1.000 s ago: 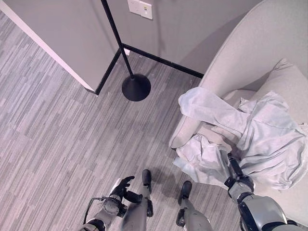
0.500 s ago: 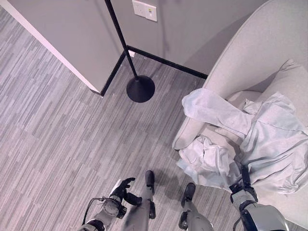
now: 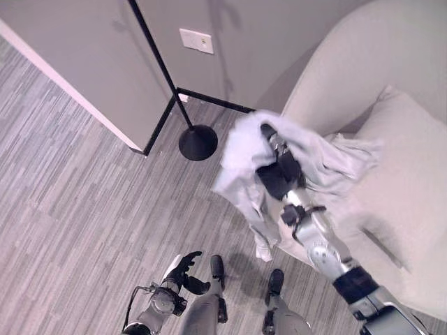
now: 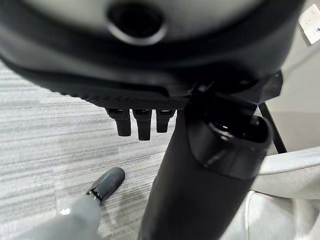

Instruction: Hang the clothes on the sofa on the clothes rack.

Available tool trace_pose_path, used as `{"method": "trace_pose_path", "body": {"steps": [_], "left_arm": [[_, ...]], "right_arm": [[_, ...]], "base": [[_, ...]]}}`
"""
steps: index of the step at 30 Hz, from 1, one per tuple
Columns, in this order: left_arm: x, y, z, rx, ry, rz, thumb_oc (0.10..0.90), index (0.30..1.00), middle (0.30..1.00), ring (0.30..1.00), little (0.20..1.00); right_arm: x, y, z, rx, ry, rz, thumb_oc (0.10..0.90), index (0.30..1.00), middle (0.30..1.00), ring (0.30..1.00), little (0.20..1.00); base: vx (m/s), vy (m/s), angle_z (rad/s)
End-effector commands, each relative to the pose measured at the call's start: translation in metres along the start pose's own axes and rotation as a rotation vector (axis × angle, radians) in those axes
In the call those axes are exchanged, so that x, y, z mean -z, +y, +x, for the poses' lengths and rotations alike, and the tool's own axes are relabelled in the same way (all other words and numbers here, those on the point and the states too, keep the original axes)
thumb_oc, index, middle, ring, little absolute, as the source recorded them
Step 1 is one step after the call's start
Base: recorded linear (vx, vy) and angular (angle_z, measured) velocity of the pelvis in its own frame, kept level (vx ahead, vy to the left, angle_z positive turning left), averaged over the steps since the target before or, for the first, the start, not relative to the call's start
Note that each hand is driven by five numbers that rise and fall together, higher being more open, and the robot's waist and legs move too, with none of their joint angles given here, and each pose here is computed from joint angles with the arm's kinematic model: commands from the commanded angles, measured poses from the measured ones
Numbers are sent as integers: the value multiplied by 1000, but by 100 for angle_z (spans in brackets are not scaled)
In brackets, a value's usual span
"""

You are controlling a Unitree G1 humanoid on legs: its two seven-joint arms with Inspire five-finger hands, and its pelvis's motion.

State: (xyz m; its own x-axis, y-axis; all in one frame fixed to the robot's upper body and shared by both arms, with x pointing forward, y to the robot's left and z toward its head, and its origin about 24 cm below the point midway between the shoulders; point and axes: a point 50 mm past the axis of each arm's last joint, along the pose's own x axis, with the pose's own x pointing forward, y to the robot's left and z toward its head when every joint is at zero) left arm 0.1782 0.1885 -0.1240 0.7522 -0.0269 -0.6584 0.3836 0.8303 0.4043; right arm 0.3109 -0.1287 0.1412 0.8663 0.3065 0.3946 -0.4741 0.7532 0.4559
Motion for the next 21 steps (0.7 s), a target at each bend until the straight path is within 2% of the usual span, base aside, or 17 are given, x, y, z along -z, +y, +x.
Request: {"method": "trace_pose_path", "body": {"steps": [1, 8, 13, 17, 21], "left_arm": [[5, 12, 0, 21, 0, 121, 800, 900, 900, 900, 900], [20, 7, -7, 29, 46, 101, 800, 900, 900, 900, 900], [8, 13, -7, -6, -22, 62, 800, 900, 900, 900, 900], [-19, 37, -4, -148, -138, -81, 800, 900, 900, 900, 900], [-74, 70, -9, -359, -383, -133, 800, 900, 900, 900, 900]], "right_arm": [[-31, 0, 5, -45, -180, -25, 400, 300, 300, 300, 300], [-66, 1, 6, -45, -332, -32, 400, 300, 300, 300, 300], [-96, 10, 6, -59, -476, -25, 400, 300, 300, 300, 300], [-112, 20, 6, -76, -559, -14, 400, 300, 300, 300, 300], [-126, 36, 7, -99, -636, -23, 400, 300, 300, 300, 300]], "base": [[5, -45, 12], [10, -13, 8], [0, 0, 0], [-6, -8, 0], [-17, -42, -2]]}}
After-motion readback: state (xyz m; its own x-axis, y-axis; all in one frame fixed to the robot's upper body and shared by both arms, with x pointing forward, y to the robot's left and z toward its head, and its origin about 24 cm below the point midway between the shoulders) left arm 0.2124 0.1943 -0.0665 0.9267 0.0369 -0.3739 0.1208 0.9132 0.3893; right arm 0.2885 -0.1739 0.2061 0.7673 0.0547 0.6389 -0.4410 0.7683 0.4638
